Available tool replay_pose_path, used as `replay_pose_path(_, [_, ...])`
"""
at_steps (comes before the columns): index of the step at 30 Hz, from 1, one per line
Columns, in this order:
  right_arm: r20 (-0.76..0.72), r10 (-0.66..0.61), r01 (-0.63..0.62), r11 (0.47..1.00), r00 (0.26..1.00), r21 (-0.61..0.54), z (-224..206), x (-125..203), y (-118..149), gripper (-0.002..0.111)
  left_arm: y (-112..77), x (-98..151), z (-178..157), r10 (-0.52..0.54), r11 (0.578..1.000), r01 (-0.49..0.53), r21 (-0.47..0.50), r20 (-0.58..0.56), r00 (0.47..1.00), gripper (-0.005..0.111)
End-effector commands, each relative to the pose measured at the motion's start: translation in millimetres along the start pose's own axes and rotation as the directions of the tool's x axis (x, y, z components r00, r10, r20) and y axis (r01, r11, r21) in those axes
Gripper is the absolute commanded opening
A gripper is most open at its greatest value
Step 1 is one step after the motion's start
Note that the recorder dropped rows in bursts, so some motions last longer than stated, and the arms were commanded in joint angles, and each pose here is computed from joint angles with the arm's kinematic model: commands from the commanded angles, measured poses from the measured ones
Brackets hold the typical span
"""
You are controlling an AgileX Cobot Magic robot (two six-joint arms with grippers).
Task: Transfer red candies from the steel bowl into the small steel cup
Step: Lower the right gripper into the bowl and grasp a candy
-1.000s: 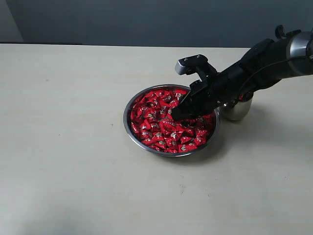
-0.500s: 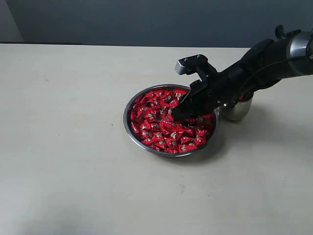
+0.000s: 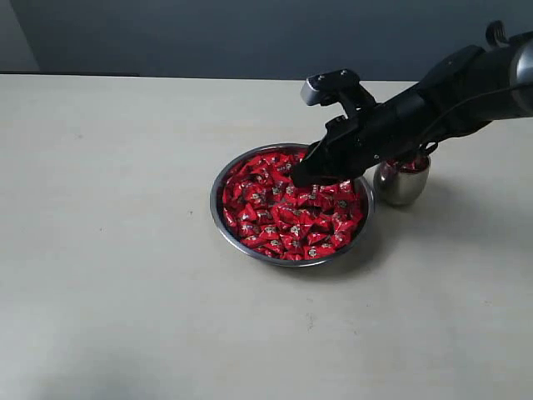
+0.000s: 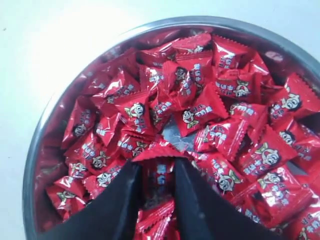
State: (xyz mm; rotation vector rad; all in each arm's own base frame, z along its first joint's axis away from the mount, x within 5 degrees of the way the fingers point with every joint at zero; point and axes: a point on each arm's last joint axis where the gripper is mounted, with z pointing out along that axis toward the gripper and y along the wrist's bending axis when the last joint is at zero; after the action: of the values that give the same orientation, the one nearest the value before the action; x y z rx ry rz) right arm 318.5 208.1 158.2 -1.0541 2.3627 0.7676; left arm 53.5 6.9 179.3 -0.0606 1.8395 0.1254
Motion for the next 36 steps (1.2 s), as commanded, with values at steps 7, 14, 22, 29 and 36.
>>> replay_pose_path(7, [0.0, 0.0, 0.0, 1.0, 1.0, -0.008, -1, 0, 2, 0.018, -0.1, -3, -1, 0.002, 1.0, -0.002, 0.004, 0.018, 1.0, 0.0])
replay_pose_path(14, [0.007, -0.016, 0.016, 0.999, 1.0, 0.031, 5, -2, 4, 0.041, -0.1, -3, -1, 0.002, 1.0, -0.002, 0.004, 0.018, 1.0, 0.0])
replay_pose_path(22, [0.009, 0.101, -0.102, 0.992, 0.995, 0.078, 35, -11, 0, 0.043, -0.1, -3, -1, 0.002, 1.0, -0.002, 0.004, 0.018, 1.0, 0.0])
replay_pose_path(29, [-0.029, 0.173, -0.167, 0.975, 0.984, 0.147, 54, -13, -18, 0.043, -0.1, -3, -1, 0.002, 1.0, -0.002, 0.004, 0.018, 1.0, 0.0])
replay_pose_path(36, [-0.009, 0.215, -0.212, 0.968, 0.976, 0.135, 59, -14, -19, 0.007, -0.1, -3, -1, 0.002, 1.0, -0.002, 0.004, 0.018, 1.0, 0.0])
